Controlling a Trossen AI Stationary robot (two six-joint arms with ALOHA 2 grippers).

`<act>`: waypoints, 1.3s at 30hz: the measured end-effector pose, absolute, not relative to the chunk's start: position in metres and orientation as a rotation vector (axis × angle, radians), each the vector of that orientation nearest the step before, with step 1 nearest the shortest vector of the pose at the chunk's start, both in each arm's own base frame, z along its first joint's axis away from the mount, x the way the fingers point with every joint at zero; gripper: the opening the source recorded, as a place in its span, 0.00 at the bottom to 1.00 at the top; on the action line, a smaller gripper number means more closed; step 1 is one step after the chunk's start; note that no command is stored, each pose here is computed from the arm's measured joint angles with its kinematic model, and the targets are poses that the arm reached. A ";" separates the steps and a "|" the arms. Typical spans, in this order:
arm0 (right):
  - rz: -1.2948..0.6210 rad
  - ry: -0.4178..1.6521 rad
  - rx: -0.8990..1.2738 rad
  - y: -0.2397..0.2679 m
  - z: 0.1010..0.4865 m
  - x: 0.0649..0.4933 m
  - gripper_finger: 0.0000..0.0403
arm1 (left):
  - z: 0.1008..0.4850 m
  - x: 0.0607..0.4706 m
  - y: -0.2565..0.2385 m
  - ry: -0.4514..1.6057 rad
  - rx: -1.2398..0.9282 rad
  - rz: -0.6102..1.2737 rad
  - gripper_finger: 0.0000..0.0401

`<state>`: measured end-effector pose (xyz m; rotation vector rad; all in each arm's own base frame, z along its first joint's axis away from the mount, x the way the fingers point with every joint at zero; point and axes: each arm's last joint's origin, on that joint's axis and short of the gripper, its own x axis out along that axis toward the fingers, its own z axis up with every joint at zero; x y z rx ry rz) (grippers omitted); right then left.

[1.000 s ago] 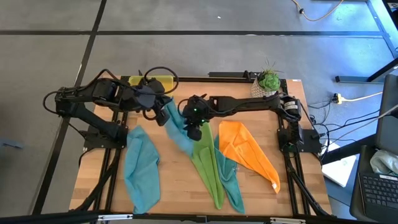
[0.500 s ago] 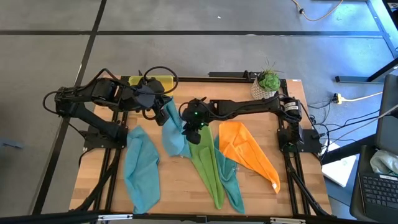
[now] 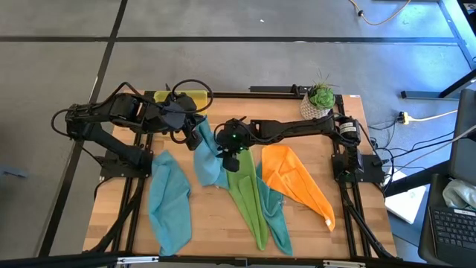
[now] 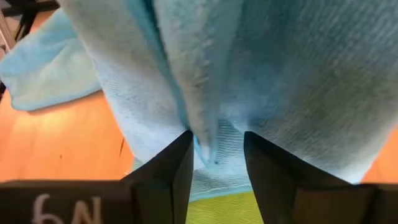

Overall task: Fold microfiber towels
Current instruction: Fold the center blue towel

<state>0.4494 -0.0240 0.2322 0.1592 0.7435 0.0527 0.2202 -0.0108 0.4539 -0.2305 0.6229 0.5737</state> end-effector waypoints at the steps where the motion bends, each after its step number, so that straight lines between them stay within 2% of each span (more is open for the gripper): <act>1: 0.057 0.743 0.148 -0.024 0.232 0.449 0.36 | 0.454 0.220 -0.011 0.623 -0.230 0.574 0.00; 7: 0.160 0.762 0.134 -0.022 0.222 0.452 0.32 | 0.455 0.221 -0.011 0.613 -0.234 0.572 0.00; 16: 0.141 0.764 0.157 -0.024 0.215 0.456 0.07 | 0.455 0.221 -0.011 0.607 -0.239 0.576 0.00; 19: 0.151 0.774 0.166 -0.026 0.214 0.455 0.03 | 0.455 0.221 -0.011 0.607 -0.239 0.576 0.00; 28: 0.165 0.810 0.174 -0.026 0.211 0.452 0.07 | 0.453 0.219 -0.011 0.636 -0.228 0.581 0.00; 34: 0.180 0.857 0.143 -0.027 0.215 0.445 0.03 | 0.449 0.215 -0.010 0.695 -0.196 0.579 0.00; 39: 0.184 0.855 0.163 -0.034 0.220 0.442 0.04 | 0.448 0.215 -0.010 0.706 -0.191 0.581 0.00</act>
